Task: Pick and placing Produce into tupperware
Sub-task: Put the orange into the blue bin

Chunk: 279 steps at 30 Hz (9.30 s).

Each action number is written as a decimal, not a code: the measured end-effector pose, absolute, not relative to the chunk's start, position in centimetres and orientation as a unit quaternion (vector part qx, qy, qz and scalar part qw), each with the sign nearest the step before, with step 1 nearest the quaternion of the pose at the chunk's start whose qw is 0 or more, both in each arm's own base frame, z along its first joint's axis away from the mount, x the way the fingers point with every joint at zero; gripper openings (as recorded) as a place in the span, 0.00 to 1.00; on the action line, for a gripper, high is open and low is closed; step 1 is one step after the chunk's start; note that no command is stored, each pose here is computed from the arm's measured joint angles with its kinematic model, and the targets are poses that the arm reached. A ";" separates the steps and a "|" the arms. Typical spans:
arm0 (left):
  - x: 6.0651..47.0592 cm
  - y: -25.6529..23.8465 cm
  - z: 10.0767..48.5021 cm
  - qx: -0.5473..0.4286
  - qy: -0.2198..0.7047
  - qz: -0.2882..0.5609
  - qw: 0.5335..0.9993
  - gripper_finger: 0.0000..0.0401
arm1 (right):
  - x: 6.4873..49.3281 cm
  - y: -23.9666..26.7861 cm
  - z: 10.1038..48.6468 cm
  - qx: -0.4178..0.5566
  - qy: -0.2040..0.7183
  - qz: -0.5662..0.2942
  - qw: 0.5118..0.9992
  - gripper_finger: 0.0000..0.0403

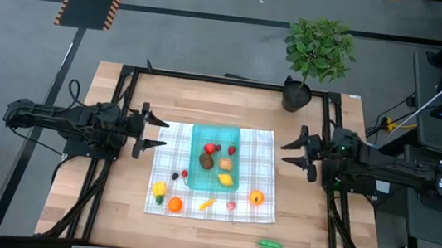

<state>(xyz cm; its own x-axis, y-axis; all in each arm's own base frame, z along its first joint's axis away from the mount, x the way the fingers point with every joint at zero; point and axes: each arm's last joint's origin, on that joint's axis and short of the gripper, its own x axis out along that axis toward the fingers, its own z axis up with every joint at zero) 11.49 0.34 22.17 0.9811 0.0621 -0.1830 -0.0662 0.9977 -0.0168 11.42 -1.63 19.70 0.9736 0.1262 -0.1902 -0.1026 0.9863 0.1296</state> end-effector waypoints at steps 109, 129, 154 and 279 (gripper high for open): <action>11.3 0.3 21.5 -0.060 0.127 0.039 0.989 0.71 | 23.2 14.4 16.3 0.051 0.484 -0.059 0.872 0.89; 11.3 0.3 21.5 -0.060 0.127 0.039 0.989 0.71 | 24.8 14.7 13.6 0.062 0.490 -0.062 0.867 0.89; 11.3 0.3 21.5 -0.060 0.127 0.039 0.989 0.71 | 24.9 14.2 13.5 0.073 0.511 -0.058 0.855 0.70; 11.3 0.3 21.5 -0.046 0.127 0.037 0.990 0.71 | 17.3 4.8 17.2 0.070 0.038 -0.062 0.995 0.62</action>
